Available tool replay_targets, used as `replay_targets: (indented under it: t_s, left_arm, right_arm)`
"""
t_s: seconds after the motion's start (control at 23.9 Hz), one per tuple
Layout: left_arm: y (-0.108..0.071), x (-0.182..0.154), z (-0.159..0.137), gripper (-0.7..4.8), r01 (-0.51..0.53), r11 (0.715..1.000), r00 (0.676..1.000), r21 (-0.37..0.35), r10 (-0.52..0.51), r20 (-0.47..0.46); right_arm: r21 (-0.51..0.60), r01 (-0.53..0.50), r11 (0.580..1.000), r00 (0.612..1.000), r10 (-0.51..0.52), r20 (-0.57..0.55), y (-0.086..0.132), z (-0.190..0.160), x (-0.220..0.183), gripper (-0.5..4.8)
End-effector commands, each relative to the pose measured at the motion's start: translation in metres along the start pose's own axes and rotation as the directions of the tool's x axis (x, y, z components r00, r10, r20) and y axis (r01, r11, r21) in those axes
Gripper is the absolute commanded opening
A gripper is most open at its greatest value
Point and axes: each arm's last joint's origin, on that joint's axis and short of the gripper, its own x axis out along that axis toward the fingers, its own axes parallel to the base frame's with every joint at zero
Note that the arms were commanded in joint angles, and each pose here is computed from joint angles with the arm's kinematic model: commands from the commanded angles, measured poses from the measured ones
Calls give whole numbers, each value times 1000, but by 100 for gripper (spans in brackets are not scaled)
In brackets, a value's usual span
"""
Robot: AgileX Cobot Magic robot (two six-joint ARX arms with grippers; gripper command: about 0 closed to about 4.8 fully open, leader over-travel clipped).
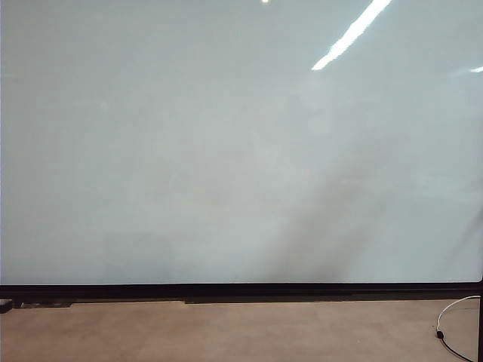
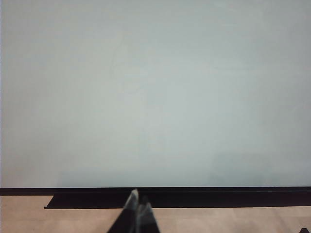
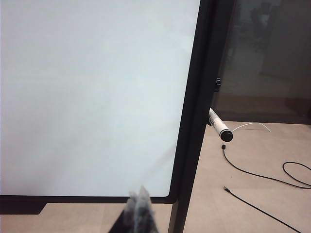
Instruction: Pick up the pen on the shelf to the right of the whiteboard and draw a rectangle.
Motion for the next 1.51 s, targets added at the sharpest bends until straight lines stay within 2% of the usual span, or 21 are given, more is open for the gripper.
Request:
replay_targets:
  t_s: [0.04,0.59,0.75,1.01,1.51]
  left_arm:
    - [0,0,2,-4,0,1000,1000,4,0,9]
    - [0,0,2,-4,0,1000,1000,4,0,9]
    - [0,0,2,-4,0,1000,1000,4,0,9]
    - [0,0,2,-4,0,1000,1000,4,0,9]
    - [0,0,1,-4,0,1000,1000,4,0,8]
  right_arm:
    - [1,3,1000,1000,-3,27,0,4,0,-5]
    - [1,2,1000,999,-2,32,0,4,0,-5]
    - [-5,-31,1000,996,31,84,1,9,-1,-5]
    - [-10,-17,1000,987,18,157,0,16,-1,-5]
    - [-8,-18,1000,991,19,134,0,14,-1,-6]
